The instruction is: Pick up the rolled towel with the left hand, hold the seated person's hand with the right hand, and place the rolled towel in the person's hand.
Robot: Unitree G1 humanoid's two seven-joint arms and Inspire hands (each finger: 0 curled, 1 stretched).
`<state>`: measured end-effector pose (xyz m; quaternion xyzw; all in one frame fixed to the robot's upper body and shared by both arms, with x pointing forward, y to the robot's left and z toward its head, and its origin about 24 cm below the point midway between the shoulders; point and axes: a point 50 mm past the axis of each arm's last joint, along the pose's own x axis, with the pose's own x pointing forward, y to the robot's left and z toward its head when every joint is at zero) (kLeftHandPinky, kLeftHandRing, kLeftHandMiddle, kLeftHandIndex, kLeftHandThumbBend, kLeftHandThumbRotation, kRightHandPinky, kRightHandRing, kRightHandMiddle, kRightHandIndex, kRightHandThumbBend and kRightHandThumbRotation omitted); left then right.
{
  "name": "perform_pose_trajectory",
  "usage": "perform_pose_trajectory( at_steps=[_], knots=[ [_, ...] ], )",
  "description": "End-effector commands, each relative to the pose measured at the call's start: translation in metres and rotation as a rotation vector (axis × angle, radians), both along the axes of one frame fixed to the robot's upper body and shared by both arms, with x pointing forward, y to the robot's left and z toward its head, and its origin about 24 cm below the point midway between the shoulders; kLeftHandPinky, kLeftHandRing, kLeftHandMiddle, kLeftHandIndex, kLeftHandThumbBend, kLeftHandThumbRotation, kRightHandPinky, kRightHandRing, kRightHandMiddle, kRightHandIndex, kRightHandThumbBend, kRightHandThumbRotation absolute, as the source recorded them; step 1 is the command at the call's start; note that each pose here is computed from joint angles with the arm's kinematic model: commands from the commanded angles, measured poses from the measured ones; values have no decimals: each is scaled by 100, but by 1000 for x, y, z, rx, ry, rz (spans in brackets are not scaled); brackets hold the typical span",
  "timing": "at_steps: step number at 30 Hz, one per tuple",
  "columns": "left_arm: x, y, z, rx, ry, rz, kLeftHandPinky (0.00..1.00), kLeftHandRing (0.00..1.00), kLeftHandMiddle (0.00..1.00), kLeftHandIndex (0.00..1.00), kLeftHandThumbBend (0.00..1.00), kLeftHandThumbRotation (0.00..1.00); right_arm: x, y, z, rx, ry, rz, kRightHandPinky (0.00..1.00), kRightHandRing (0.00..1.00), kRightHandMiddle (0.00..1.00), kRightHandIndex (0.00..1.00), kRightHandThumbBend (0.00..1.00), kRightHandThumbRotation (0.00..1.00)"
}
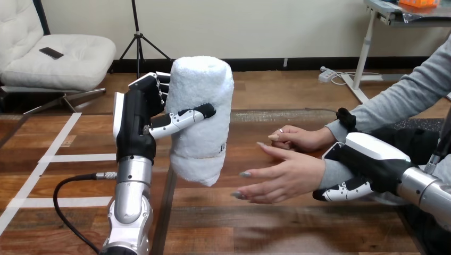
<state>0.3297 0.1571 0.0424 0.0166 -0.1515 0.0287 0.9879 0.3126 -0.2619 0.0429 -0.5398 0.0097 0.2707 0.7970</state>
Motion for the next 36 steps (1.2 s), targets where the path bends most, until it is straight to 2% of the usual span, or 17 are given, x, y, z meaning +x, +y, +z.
perform_pose_trajectory(
  at_steps=[1, 16, 36],
  knots=[
    [26, -10, 50, 17, -159, -29, 34, 37, 40, 40, 75, 0, 14, 11, 29, 89, -133, 30, 20, 23, 28, 28, 57, 33],
    [27, -13, 46, 5, -143, -30, 36, 38, 40, 40, 74, 0, 16, 12, 30, 85, -127, 28, 20, 23, 29, 30, 57, 32],
    [25, -26, 43, -37, -136, -48, 36, 38, 40, 40, 74, 0, 20, 18, 32, 104, -132, 33, 20, 24, 29, 31, 57, 33]
  ],
)
